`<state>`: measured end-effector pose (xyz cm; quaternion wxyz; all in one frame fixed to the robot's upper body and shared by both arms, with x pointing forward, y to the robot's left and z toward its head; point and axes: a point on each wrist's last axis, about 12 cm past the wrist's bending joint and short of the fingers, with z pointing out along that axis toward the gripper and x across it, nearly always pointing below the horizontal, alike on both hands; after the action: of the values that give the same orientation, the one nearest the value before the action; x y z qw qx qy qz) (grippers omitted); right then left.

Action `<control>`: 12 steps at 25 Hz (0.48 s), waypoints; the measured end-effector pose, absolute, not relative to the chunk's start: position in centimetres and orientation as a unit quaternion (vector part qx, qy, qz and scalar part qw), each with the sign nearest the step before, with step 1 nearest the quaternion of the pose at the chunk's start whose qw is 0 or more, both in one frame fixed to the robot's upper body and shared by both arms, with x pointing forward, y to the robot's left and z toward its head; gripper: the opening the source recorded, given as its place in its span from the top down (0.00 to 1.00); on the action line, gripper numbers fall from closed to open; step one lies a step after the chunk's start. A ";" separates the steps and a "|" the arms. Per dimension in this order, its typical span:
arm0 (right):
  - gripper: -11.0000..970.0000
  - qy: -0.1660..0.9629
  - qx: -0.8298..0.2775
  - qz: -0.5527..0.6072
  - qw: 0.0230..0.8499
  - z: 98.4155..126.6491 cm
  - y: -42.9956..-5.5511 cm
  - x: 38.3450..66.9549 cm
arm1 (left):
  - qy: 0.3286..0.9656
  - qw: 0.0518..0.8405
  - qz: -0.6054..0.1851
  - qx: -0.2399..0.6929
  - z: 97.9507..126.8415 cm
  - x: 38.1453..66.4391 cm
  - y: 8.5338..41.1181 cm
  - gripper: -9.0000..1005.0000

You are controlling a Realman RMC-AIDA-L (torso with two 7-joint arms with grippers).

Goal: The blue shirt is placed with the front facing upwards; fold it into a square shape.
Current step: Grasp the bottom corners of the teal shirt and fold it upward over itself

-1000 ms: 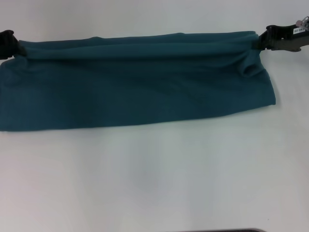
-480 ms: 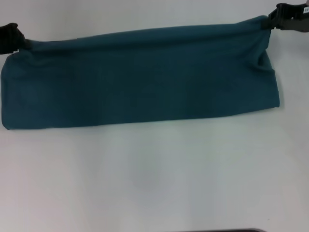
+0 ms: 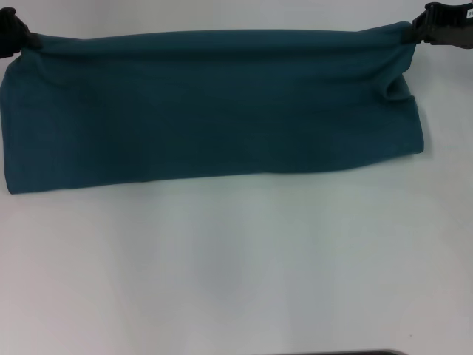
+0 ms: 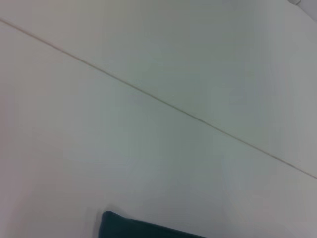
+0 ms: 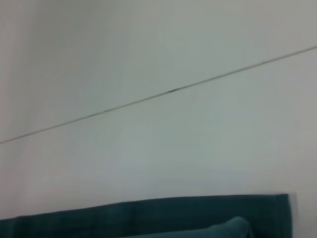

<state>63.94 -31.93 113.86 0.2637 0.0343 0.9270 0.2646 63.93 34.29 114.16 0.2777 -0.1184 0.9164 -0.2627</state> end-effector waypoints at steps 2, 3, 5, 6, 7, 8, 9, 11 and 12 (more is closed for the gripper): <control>0.90 0.927 0.035 0.264 0.265 113.8 -32.0 63.9 | 0.916 0.279 -0.261 -0.120 114.1 64.0 34.3 0.92; 0.90 0.927 0.036 0.263 0.266 113.8 -32.0 64.0 | 0.917 0.278 -0.260 -0.120 114.0 64.0 34.2 0.92; 0.89 0.927 0.037 0.261 0.268 113.8 -32.0 64.0 | 0.918 0.277 -0.258 -0.120 113.8 64.0 34.0 0.91; 0.88 0.927 0.038 0.260 0.269 113.8 -32.1 64.0 | 0.918 0.276 -0.258 -0.121 113.7 64.0 34.0 0.91; 0.88 0.927 0.038 0.259 0.270 113.8 -32.1 64.1 | 0.918 0.275 -0.258 -0.121 113.6 64.0 33.9 0.91; 0.87 0.926 0.038 0.258 0.272 113.8 -32.1 64.1 | 0.918 0.274 -0.258 -0.122 113.5 64.1 33.9 0.91; 0.87 0.926 0.038 0.257 0.273 113.8 -32.0 64.2 | 0.918 0.275 -0.258 -0.122 113.5 64.1 33.9 0.91; 0.86 0.925 0.039 0.255 0.278 113.8 -32.0 64.3 | 0.917 0.277 -0.259 -0.125 113.5 64.1 33.9 0.91; 0.85 0.925 0.040 0.253 0.281 113.9 -32.0 64.4 | 0.916 0.278 -0.260 -0.127 113.5 64.1 34.0 0.91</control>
<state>64.42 -32.02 113.86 0.2809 0.0400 0.9249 0.2531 64.15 33.95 113.52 0.2780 -0.1268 0.9161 -0.2595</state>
